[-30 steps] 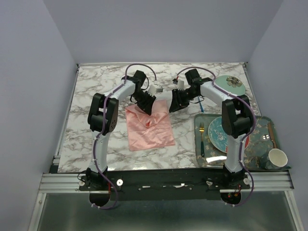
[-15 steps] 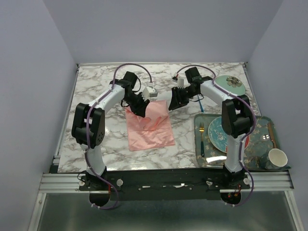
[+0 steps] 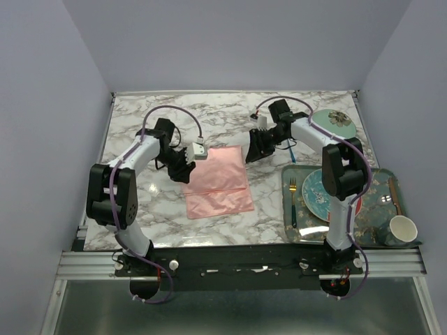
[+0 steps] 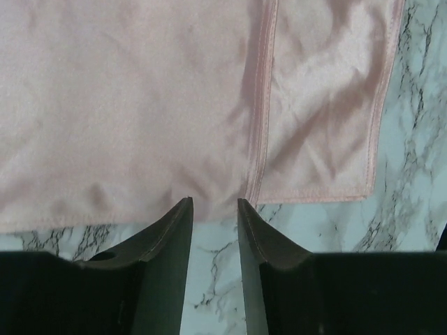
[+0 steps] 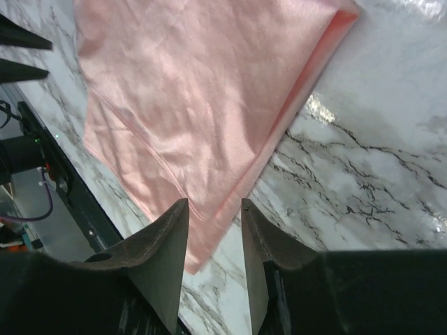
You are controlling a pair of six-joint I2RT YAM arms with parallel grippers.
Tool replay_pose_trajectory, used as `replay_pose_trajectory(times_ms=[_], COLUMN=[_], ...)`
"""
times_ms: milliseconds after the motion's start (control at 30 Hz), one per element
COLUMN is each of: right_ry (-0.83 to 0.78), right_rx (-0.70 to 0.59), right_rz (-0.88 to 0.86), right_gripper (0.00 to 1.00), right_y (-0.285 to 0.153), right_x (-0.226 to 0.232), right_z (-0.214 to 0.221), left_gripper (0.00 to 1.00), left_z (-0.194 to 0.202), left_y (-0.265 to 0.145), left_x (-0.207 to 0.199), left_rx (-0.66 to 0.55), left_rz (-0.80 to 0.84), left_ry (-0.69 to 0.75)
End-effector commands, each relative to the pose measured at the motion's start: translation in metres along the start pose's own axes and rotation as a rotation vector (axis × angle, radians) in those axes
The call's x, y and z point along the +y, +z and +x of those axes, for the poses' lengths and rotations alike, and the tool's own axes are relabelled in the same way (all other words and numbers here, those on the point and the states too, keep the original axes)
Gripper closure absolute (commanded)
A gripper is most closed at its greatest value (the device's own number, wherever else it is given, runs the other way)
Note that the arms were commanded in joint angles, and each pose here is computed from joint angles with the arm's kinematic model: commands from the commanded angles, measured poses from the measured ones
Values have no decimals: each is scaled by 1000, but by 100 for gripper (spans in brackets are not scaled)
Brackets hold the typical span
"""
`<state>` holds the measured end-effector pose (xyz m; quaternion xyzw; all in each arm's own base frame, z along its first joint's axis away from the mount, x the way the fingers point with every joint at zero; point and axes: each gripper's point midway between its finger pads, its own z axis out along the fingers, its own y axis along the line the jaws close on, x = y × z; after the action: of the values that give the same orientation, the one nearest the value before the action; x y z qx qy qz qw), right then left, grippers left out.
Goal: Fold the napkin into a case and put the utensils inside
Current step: Smooth out the crumpled napkin at the center of the board, then pick up the square-folded napkin from the center of the board.
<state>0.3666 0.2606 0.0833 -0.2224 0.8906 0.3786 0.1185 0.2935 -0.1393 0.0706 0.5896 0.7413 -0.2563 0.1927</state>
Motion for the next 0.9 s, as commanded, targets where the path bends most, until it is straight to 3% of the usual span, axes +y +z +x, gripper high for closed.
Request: replay_pose_trajectory(times_ms=[0, 100, 267, 500, 867], right_ry=[3, 35, 93, 229, 340], right_rx=[50, 74, 111, 152, 202], right_rz=[-18, -27, -38, -4, 33], right_gripper=[57, 59, 59, 55, 55], right_y=[-10, -13, -6, 14, 36], right_x=[10, 16, 27, 25, 18], right_z=[26, 41, 61, 73, 87], left_gripper=[53, 48, 37, 35, 34], left_z=[8, 6, -4, 1, 1], left_y=[-32, -32, -17, 7, 11], left_x=[5, 3, 4, -8, -5], left_rx=[-52, -69, -66, -11, -12], left_rz=[-110, -200, -363, -426, -470], left_ry=[-69, -121, -47, 8, 19])
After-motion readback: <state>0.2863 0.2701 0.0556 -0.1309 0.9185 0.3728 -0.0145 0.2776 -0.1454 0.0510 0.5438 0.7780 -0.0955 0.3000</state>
